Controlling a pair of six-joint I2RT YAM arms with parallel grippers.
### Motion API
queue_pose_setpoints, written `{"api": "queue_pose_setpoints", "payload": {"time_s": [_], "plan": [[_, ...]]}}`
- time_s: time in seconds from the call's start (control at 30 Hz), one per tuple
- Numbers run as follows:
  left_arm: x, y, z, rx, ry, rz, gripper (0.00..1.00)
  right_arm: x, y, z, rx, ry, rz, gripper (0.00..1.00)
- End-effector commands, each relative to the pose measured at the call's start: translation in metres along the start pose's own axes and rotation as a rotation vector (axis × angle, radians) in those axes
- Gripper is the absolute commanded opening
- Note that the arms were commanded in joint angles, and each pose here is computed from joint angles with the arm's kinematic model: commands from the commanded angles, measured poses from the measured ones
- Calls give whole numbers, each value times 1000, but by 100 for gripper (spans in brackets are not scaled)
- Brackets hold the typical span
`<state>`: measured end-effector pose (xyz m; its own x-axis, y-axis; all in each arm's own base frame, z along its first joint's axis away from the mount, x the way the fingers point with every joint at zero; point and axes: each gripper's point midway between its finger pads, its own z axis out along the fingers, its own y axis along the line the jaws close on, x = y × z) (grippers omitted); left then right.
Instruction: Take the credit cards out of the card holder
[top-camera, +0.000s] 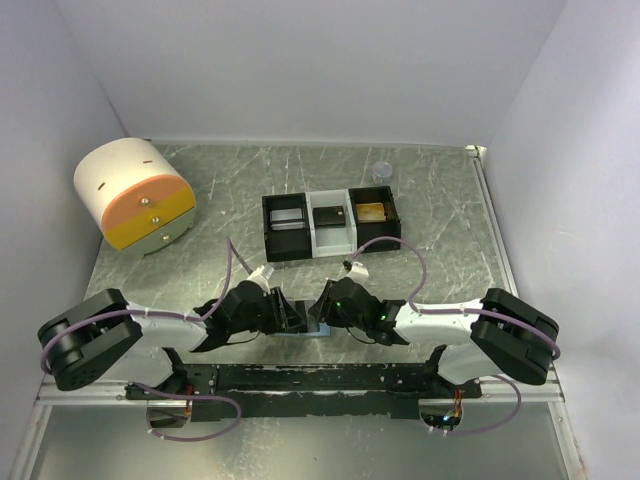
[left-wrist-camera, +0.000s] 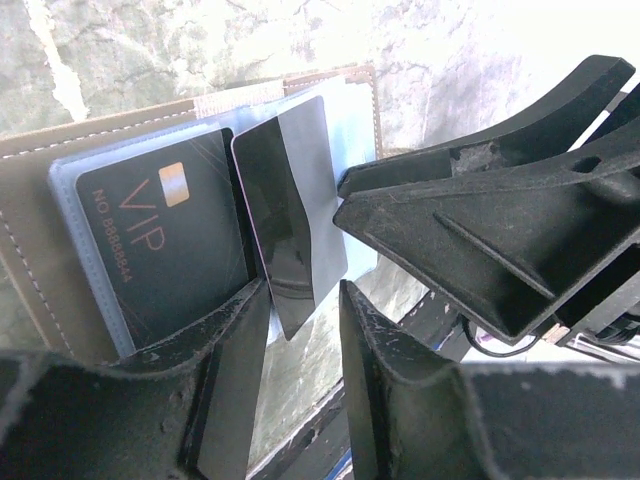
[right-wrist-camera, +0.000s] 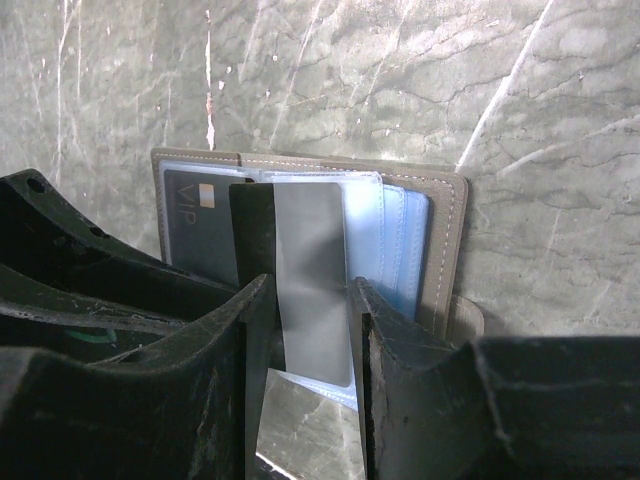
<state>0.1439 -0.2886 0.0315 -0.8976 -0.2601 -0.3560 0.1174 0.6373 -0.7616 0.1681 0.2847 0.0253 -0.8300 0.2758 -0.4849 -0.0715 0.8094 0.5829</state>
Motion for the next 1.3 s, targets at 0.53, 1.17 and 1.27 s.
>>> {"api": "queue_pose_setpoints", "payload": {"time_s": [0.53, 1.17, 1.27], "plan": [[1, -25, 0, 133, 5, -38, 7, 27, -44, -7, 124, 103, -50, 37], [1, -16, -4, 29, 33, 23, 7, 0, 20, -1, -20, 75, -128, 36], [0, -18, -4, 33, 33, 25, 8, 5, -3, 5, 73, 73, -112, 33]]}}
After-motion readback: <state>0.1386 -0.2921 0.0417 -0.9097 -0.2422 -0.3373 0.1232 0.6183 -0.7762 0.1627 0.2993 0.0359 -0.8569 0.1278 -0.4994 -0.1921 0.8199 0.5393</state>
